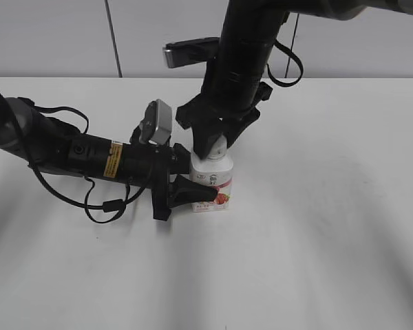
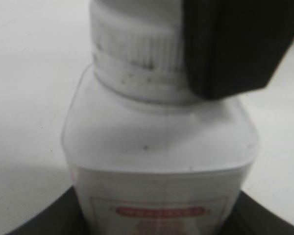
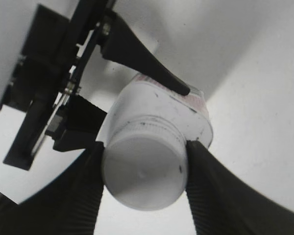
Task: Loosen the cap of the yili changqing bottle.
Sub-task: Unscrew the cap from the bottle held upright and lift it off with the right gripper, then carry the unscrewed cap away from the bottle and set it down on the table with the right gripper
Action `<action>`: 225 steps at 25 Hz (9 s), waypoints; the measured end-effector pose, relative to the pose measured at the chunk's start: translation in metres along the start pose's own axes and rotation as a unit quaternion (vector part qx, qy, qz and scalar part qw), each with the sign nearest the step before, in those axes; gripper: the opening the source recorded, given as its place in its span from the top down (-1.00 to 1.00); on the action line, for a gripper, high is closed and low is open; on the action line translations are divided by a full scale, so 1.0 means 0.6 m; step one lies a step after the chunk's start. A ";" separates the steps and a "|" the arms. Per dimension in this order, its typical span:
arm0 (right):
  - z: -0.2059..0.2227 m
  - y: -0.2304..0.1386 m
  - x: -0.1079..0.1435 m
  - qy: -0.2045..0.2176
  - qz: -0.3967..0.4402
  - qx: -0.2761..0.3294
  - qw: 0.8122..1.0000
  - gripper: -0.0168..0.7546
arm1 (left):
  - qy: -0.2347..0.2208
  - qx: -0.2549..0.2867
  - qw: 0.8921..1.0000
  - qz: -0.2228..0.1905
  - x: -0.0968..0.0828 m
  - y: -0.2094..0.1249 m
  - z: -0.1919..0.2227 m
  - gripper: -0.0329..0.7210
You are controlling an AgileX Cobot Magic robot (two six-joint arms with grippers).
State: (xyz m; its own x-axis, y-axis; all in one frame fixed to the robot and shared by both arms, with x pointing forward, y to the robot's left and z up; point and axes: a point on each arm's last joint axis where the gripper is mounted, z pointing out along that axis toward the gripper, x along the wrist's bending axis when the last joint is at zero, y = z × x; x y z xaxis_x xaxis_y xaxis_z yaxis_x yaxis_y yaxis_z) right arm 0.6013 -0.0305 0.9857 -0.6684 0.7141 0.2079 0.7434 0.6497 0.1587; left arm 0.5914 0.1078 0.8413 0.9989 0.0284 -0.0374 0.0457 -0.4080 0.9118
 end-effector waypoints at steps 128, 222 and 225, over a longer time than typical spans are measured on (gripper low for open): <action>-0.008 0.002 0.003 0.006 0.325 -0.004 0.946 -0.10 | -0.001 0.000 1.000 -0.002 0.000 0.000 0.000 -0.06; -0.073 -0.203 -0.337 -0.083 0.261 -0.083 0.958 -0.06 | 0.004 -0.003 1.000 -0.026 0.001 0.001 0.000 -0.06; -0.034 -0.245 -0.351 -0.085 0.295 -0.072 0.949 -0.06 | 0.004 -0.003 1.000 -0.026 0.001 0.001 0.000 -0.06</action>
State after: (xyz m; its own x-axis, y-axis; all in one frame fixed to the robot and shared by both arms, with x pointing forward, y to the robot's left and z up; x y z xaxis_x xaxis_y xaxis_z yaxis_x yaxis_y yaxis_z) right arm 0.6336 -0.2816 0.9381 -0.1197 0.9824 0.1437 0.9765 0.0903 0.1956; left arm 0.5922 0.1076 0.8418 0.9950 0.0568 -0.0818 0.0977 -0.4001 0.9113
